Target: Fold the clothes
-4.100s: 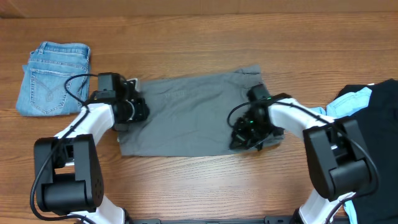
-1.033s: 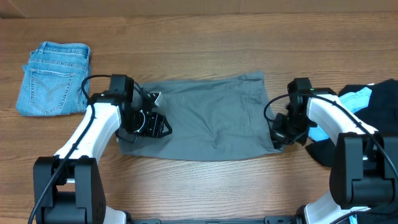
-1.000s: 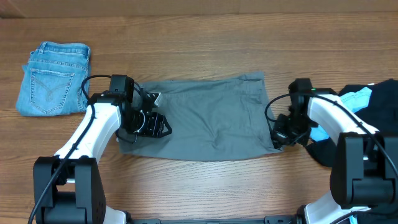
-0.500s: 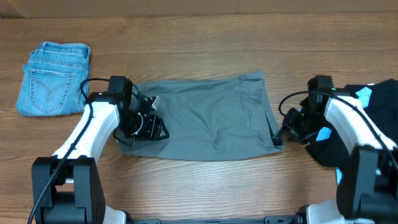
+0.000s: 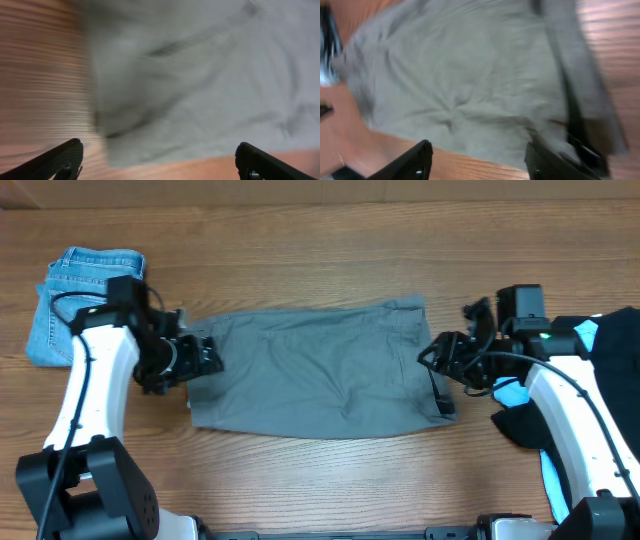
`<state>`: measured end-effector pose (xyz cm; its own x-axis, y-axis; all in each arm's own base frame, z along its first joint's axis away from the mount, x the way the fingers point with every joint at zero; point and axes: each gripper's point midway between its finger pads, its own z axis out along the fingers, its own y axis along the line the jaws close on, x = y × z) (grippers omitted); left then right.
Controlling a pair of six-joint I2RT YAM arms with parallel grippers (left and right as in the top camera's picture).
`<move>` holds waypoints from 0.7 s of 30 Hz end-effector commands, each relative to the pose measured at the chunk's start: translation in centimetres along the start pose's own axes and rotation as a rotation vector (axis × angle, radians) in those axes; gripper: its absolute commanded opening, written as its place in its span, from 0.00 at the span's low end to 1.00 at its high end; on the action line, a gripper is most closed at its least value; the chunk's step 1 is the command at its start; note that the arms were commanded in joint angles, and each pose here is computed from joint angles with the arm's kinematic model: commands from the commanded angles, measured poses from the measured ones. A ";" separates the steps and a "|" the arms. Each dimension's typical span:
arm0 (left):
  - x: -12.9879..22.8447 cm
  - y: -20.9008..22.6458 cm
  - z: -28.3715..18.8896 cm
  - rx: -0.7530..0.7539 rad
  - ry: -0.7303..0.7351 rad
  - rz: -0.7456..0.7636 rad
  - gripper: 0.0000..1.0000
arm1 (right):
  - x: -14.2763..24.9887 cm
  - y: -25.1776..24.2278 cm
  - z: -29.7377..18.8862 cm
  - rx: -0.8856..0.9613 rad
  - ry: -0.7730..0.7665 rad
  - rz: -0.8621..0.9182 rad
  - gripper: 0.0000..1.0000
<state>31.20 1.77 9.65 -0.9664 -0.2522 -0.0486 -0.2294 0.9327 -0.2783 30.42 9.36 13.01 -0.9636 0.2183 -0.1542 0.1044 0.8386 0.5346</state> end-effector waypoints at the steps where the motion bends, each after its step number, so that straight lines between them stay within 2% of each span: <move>1: 0.3 3.5 0.3 -0.059 -0.006 -0.123 1.00 | 1.1 2.6 1.3 -0.044 0.055 -0.171 0.66; 3: 0.6 3.9 1.0 0.003 -0.005 -0.128 1.00 | 1.7 3.3 2.3 -0.049 0.086 -0.200 0.65; 4: 0.7 3.8 1.4 0.044 -0.009 -0.127 1.00 | 1.8 3.4 2.7 -0.039 0.091 -0.204 0.60; 5: 0.9 3.8 1.8 0.081 -0.010 -0.129 1.00 | 1.6 3.0 3.3 -0.001 0.087 -0.184 0.50; 8: 1.5 4.2 3.4 0.132 -0.005 -0.159 1.00 | 0.7 1.0 4.9 0.113 0.072 -0.123 0.37; 10: 1.5 4.6 4.6 0.137 -0.011 -0.160 1.00 | 0.6 0.4 6.0 0.126 0.086 -0.115 0.27; 14: 0.9 5.0 7.1 0.138 -0.026 -0.151 1.00 | 0.4 -0.6 8.3 0.129 0.124 -0.115 0.20; 17: 0.8 4.9 9.0 0.161 0.003 -0.154 1.00 | 0.8 -0.8 9.7 0.109 0.162 -0.102 0.11; 21: 1.4 4.9 11.5 0.167 0.063 -0.155 1.00 | 1.3 -1.3 10.6 0.117 0.191 -0.094 0.09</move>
<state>31.82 4.88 1.28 -0.9115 -0.4074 -0.0559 -0.3485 0.8375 -0.4209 31.37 13.42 3.32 -0.9980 0.0553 -0.0291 0.0382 0.9087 0.4157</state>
